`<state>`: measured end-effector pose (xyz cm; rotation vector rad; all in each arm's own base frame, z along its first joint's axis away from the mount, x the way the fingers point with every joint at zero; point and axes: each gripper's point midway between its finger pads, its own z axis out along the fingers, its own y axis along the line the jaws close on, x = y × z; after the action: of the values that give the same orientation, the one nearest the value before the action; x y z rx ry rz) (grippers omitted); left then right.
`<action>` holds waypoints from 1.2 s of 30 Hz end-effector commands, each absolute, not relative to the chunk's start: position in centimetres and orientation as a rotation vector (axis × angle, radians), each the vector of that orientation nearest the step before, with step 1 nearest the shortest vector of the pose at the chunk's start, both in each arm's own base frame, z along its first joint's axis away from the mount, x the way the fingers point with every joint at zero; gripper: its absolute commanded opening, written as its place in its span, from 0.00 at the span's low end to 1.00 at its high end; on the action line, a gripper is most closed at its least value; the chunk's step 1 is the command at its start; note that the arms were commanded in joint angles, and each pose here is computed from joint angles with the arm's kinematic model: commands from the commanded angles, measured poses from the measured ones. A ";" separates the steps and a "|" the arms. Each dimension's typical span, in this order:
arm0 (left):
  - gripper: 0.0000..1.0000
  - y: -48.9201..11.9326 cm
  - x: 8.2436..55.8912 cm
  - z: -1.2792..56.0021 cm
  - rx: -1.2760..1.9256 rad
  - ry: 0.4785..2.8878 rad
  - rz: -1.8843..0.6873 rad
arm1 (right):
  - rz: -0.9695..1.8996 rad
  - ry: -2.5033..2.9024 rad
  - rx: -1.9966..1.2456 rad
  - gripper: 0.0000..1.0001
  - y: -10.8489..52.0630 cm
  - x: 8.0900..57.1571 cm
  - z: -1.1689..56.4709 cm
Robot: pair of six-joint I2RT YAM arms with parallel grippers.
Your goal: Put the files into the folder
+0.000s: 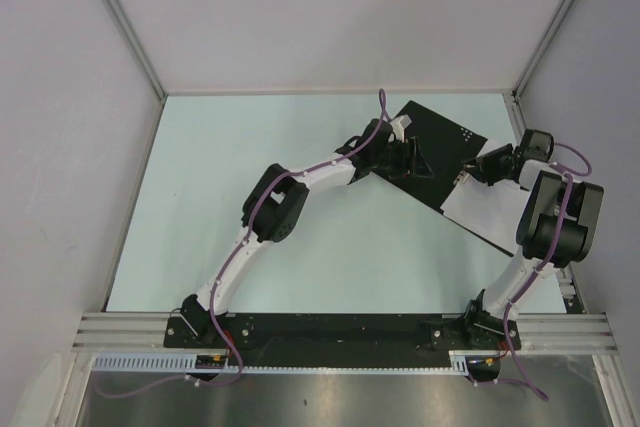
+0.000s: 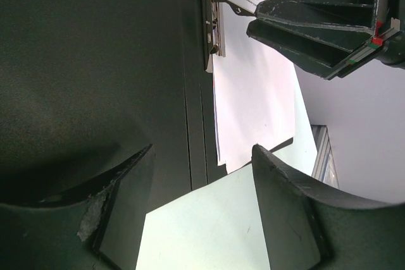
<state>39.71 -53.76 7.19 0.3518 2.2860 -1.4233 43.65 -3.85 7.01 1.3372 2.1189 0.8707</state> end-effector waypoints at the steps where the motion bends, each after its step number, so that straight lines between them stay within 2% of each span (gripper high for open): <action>1: 0.68 -54.5 40.5 9.5 0.357 2.215 -1.466 | 0.920 2.059 1.303 0.31 -4.2 43.9 9.0; 15: 0.69 -54.8 40.3 9.9 0.371 2.196 -1.476 | 0.993 2.025 1.277 0.43 -4.6 44.1 9.8; 18: 0.69 -54.8 40.3 9.9 0.371 2.196 -1.476 | 1.006 2.016 1.282 0.42 -4.7 44.0 9.9; 24: 0.69 -55.0 40.2 10.0 0.376 2.190 -1.477 | 1.024 1.985 1.322 0.33 -5.0 43.7 9.8; 36: 0.69 -55.1 40.2 9.7 0.372 2.192 -1.474 | 1.076 1.959 1.330 0.32 -4.3 44.4 9.3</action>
<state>39.78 -54.06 7.60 0.3591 2.2665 -1.4326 43.63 -4.65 7.86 1.3751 2.0012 1.0313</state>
